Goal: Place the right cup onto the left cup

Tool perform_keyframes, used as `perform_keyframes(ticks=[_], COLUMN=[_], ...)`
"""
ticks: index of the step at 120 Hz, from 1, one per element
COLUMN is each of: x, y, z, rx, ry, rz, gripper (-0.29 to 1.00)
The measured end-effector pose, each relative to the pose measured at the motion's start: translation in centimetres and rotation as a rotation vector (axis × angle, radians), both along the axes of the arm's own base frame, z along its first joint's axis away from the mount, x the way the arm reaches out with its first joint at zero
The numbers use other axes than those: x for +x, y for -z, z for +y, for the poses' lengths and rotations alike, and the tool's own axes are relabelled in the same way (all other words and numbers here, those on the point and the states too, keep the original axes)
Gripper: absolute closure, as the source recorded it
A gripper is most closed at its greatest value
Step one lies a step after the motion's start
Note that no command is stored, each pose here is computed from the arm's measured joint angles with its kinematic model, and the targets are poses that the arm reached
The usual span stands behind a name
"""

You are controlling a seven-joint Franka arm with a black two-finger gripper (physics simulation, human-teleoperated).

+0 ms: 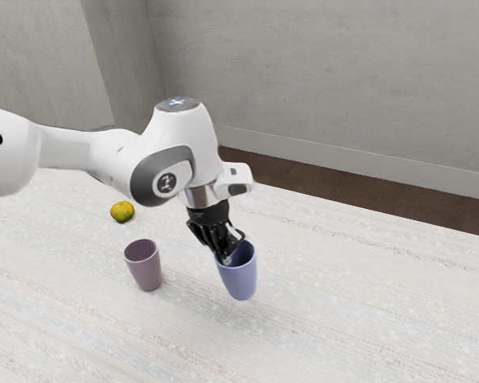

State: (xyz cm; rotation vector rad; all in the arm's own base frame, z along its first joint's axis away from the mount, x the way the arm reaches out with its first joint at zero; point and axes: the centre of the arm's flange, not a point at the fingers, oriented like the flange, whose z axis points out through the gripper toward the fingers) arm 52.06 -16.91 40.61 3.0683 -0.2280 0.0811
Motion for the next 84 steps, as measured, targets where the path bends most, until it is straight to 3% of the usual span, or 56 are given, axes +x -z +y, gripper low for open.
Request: perform_keyframes(ticks=[43, 84], x=[-2.0, -2.8], y=[-7.9, -9.2], z=[8.8, 14.9], rx=[0.037, 0.096], ry=[-0.115, -0.168], rz=[-0.027, 0.001], gripper=[0.78, 0.78])
